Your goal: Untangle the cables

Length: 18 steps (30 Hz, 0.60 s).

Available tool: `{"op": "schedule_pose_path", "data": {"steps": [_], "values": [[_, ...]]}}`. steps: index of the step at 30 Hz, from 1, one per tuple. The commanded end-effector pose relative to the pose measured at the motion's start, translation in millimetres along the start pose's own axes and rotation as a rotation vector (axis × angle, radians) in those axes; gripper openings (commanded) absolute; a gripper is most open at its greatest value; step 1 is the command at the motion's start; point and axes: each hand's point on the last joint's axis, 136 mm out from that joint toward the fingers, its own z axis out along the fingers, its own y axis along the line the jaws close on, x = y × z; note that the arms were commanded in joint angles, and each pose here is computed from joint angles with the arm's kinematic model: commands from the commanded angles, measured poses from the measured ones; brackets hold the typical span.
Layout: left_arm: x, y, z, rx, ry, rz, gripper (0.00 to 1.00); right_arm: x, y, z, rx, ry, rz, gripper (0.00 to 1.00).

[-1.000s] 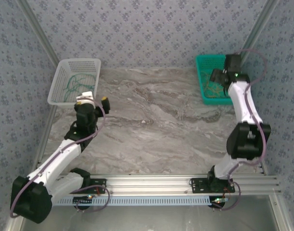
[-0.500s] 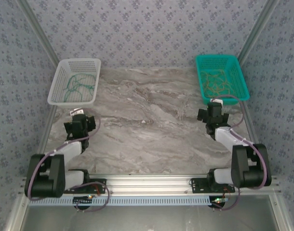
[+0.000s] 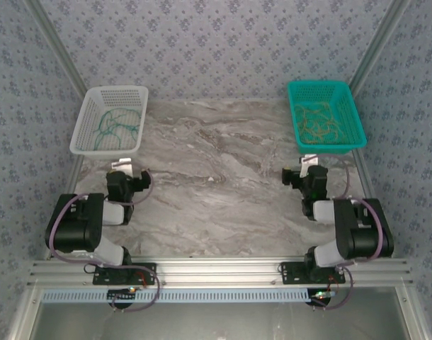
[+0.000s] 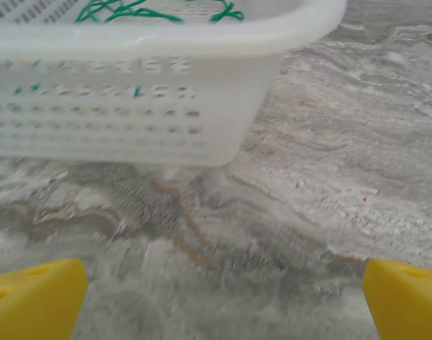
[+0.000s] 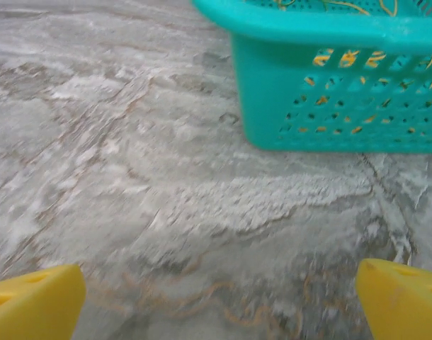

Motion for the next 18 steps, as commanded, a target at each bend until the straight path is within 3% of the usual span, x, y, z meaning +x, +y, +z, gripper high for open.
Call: {"op": "schedule_pose_path", "data": {"steps": [1,18], "values": [[-28.9,1.3,15.8,0.007,-0.024,-0.007,0.99,-23.9,-12.0,11.7,0.006,-0.040,0.048,1.00],[-28.5,7.2,15.6,-0.035,-0.019,-0.015,0.99,-24.6,-11.9,11.9,0.016,-0.054,0.043,1.00]]}}
